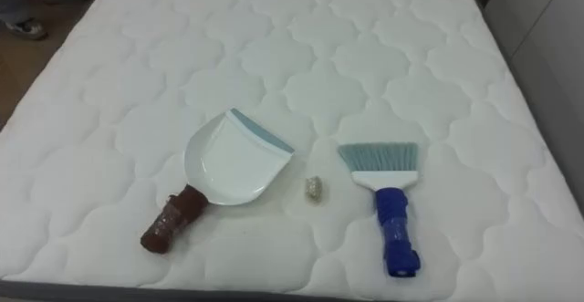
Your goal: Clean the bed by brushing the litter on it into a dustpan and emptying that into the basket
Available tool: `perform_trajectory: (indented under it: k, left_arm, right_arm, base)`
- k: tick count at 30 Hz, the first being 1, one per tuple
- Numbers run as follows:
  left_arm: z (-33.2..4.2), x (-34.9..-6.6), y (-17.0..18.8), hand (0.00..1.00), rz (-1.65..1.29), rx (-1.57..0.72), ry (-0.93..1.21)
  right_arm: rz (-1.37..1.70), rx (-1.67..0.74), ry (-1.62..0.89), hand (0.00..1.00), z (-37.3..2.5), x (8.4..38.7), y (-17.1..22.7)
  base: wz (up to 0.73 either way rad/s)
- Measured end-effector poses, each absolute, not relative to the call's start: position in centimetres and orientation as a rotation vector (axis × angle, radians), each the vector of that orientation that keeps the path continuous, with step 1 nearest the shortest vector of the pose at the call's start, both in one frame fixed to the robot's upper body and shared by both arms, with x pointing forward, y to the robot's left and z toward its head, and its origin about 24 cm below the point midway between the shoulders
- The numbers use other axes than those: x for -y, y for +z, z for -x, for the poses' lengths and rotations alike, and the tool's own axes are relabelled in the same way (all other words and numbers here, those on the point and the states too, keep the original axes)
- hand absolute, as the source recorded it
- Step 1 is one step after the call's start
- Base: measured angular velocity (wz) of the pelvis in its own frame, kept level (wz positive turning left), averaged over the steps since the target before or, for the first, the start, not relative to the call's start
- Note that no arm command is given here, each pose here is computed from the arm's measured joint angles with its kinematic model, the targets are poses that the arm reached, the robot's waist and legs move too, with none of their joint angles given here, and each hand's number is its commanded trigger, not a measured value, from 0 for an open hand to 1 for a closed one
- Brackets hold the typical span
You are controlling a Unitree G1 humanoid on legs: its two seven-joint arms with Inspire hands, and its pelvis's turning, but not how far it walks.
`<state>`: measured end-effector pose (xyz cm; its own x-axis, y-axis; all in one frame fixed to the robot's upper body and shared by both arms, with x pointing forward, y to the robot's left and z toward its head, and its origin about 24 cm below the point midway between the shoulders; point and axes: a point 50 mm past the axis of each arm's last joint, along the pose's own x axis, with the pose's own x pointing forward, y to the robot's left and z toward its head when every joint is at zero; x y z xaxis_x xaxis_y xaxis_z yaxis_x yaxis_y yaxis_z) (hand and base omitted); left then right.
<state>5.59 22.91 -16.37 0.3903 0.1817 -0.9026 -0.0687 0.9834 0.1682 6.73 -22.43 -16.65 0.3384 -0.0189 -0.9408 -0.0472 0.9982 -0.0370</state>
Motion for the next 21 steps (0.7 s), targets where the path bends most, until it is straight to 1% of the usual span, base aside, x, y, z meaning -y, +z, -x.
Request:
perform_trajectory:
  k: [16,21]
  left_arm:
    - [-5.62,-23.25,-16.28,0.00,-0.137,-1.154,0.195]
    - [-5.11,-23.80,-16.21,0.00,-0.139,-1.160,0.258]
  right_arm:
    - [0.072,-1.225,0.013,0.00,-6.73,22.44,-16.66]
    - [0.078,-1.223,0.003,0.00,-6.73,22.53,-16.64]
  base:
    - [0.00]
    - [-0.01]
